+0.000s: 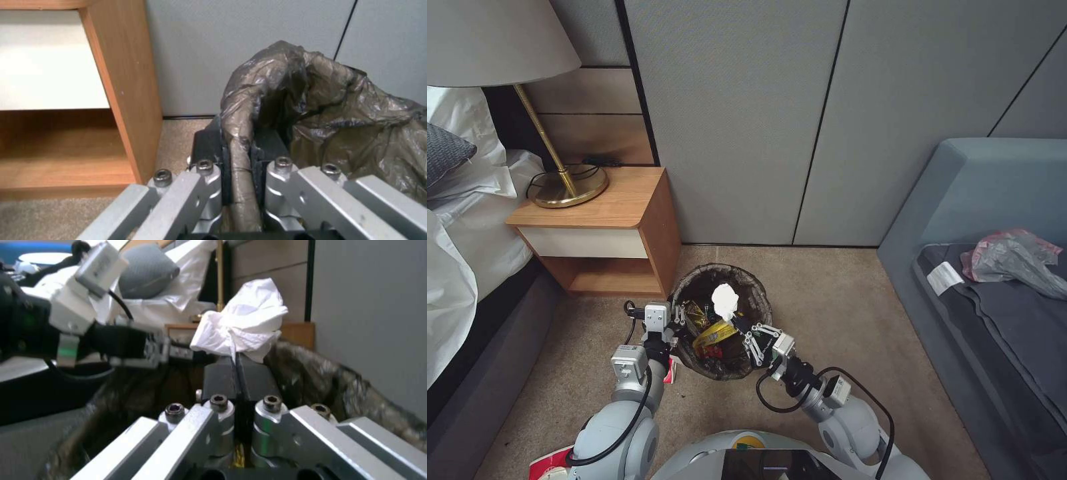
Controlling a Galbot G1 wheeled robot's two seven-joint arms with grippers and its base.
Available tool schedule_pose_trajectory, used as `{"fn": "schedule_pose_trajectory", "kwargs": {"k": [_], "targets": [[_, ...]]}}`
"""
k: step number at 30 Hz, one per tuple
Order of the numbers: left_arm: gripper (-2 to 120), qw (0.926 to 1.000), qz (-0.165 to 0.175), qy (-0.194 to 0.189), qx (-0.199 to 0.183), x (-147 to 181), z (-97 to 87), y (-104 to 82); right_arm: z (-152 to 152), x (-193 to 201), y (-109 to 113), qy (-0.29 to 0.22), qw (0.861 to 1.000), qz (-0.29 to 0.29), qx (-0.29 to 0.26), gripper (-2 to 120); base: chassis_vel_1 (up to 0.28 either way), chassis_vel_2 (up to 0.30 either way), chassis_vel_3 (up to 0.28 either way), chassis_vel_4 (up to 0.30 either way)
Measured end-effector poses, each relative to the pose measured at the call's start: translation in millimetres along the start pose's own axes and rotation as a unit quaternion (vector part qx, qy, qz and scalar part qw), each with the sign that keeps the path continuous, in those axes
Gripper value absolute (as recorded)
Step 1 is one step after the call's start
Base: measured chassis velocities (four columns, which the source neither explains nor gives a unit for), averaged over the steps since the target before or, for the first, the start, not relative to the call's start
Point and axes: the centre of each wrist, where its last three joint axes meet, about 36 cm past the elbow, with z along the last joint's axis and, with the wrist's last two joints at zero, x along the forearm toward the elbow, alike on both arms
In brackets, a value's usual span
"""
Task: Pick up the trash bin, then pick up the garbage from the floor and place it into the trash bin.
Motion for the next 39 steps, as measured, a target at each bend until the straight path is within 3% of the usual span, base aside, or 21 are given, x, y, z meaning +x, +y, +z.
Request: {"fn": "schedule_pose_trajectory", "kwargs": {"k": [6,7,9,15,22,25,30,39], "targets": [[7,1.0,0.0,0.0,0.0,0,0.0,0.0,3,0,0,0.003,1.0,0.001,0.0,4,0.0,0.0,0.0,0.0],[7,1.0,0.0,0.0,0.0,0,0.0,0.0,5,1,0,0.006,1.0,0.002,0.0,16,0.0,0.0,0.0,0.0],[7,1.0,0.0,0.0,0.0,0,0.0,0.0,6,1,0,0.007,1.0,0.002,0.0,18,0.0,0.0,0.0,0.0],[7,1.0,0.0,0.0,0.0,0,0.0,0.0,9,1,0,0.012,1.0,0.005,0.003,47,0.0,0.0,0.0,0.0],[7,1.0,0.0,0.0,0.0,0,0.0,0.0,7,3,1,0.013,1.0,0.004,0.005,68,0.0,0.0,0.0,0.0],[7,1.0,0.0,0.0,0.0,0,0.0,0.0,5,4,2,0.013,1.0,0.005,0.006,85,0.0,0.0,0.0,0.0],[7,1.0,0.0,0.0,0.0,0,0.0,0.0,1,5,2,0.011,1.0,0.004,0.008,98,0.0,0.0,0.0,0.0],[7,1.0,0.0,0.0,0.0,0,0.0,0.0,-53,-14,6,-0.072,0.996,0.048,0.029,100,0.0,0.0,0.0,0.0]]}}
